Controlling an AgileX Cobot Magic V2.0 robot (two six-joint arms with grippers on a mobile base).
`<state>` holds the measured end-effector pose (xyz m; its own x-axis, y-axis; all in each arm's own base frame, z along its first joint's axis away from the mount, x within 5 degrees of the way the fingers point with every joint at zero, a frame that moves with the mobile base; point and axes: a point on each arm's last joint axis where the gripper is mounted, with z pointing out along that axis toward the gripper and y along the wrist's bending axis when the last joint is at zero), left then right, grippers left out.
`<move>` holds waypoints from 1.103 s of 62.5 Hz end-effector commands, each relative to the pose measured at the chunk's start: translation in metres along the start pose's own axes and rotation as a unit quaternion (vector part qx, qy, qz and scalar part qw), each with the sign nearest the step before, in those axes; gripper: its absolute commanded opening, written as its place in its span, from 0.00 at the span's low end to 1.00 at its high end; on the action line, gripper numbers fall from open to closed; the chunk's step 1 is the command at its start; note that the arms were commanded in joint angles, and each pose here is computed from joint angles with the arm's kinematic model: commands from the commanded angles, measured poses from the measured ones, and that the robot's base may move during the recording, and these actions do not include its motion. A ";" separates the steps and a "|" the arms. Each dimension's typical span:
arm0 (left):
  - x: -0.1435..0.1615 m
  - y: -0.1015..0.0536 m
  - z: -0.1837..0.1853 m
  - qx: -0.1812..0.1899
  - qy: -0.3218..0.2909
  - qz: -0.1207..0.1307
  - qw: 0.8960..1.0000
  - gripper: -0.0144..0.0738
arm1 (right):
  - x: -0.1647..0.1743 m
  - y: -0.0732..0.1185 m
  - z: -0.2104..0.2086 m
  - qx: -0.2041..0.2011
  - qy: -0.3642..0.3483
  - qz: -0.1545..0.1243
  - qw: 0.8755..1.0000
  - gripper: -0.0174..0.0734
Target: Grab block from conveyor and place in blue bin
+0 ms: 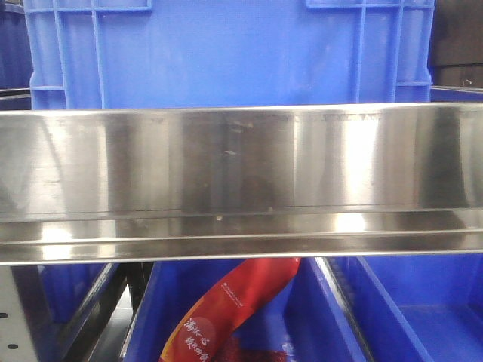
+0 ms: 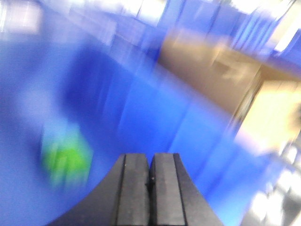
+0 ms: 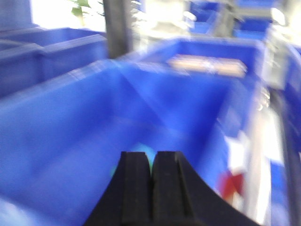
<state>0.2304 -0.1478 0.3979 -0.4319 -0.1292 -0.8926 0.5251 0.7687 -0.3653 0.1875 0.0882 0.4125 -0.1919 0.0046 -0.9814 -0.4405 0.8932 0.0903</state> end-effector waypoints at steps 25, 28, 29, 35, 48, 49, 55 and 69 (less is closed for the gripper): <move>0.045 -0.005 -0.079 0.005 -0.027 0.071 0.997 0.04 | 0.044 -0.002 -0.073 0.006 -0.051 0.011 0.999 0.01; 0.044 -0.008 -0.091 0.008 -0.043 0.080 0.996 0.04 | 0.048 -0.002 -0.076 0.005 -0.047 0.011 0.999 0.01; 0.044 -0.008 -0.095 0.009 -0.049 0.083 0.995 0.04 | 0.050 -0.002 -0.077 0.005 -0.044 0.011 0.999 0.01; 0.044 -0.011 -0.119 0.011 -0.072 0.112 0.991 0.04 | 0.064 -0.002 -0.080 0.003 -0.015 0.011 1.000 0.01; 0.078 0.001 -0.163 -0.025 -0.112 0.193 0.974 0.04 | 0.091 -0.004 -0.085 0.007 -0.016 0.013 1.000 0.01; 0.081 0.003 -0.164 -0.028 -0.112 0.195 0.974 0.04 | 0.094 -0.005 -0.086 0.008 -0.019 0.013 1.000 0.01; 0.107 0.014 -0.174 -0.047 -0.110 0.193 0.974 0.04 | 0.106 -0.006 -0.092 0.010 -0.037 0.013 0.999 0.01; 0.152 0.033 -0.196 -0.143 -0.123 0.127 0.974 0.04 | 0.128 -0.006 -0.115 0.007 -0.073 0.011 0.997 0.01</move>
<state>0.0478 -0.0263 0.3120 -0.0970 0.0036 -0.9953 0.4300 0.9020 -0.0386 0.0721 0.0360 0.3081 -0.1263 0.0609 -0.9901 -0.4290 0.8966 0.1099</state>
